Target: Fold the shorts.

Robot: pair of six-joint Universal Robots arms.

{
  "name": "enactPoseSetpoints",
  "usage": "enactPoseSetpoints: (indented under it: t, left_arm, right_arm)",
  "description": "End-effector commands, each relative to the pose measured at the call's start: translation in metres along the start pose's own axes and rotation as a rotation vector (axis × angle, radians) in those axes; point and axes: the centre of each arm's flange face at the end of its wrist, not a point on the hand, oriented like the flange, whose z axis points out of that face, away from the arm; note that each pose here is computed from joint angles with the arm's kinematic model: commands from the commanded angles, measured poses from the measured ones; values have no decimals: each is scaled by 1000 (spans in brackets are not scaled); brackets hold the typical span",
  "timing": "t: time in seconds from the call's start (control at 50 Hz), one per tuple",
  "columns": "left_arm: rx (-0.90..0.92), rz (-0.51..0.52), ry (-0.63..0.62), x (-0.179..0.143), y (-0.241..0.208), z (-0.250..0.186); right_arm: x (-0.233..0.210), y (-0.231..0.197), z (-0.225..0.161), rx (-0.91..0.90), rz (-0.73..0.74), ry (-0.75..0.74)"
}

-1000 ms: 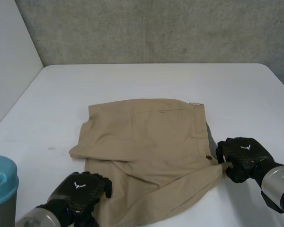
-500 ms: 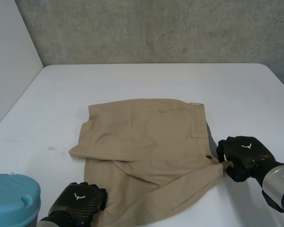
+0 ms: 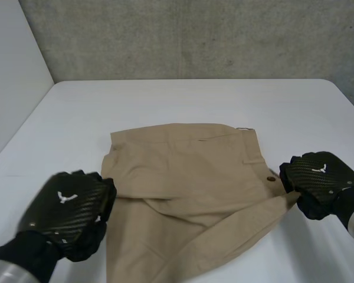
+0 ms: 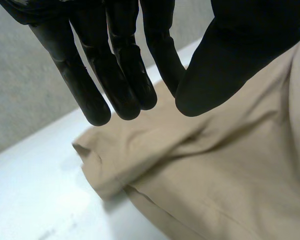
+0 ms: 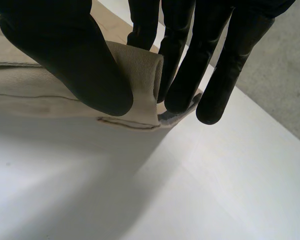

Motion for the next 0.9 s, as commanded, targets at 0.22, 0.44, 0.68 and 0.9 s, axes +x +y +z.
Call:
enactPoseSetpoints:
  t: [0.22, 0.44, 0.68, 0.9]
  left_arm:
    - [-218, 51, 166, 28, 58, -13]
    - [-229, 64, 184, 38, 76, -2]
    - [-261, 113, 155, 49, 95, 11]
    - [-283, 153, 175, 60, 103, 12]
  right_arm:
    - [-9, 20, 20, -53, 70, -67]
    - [-7, 22, 21, -43, 100, -51]
    - [-9, 25, 22, -42, 113, -52]
    - [-10, 26, 22, -37, 111, -52]
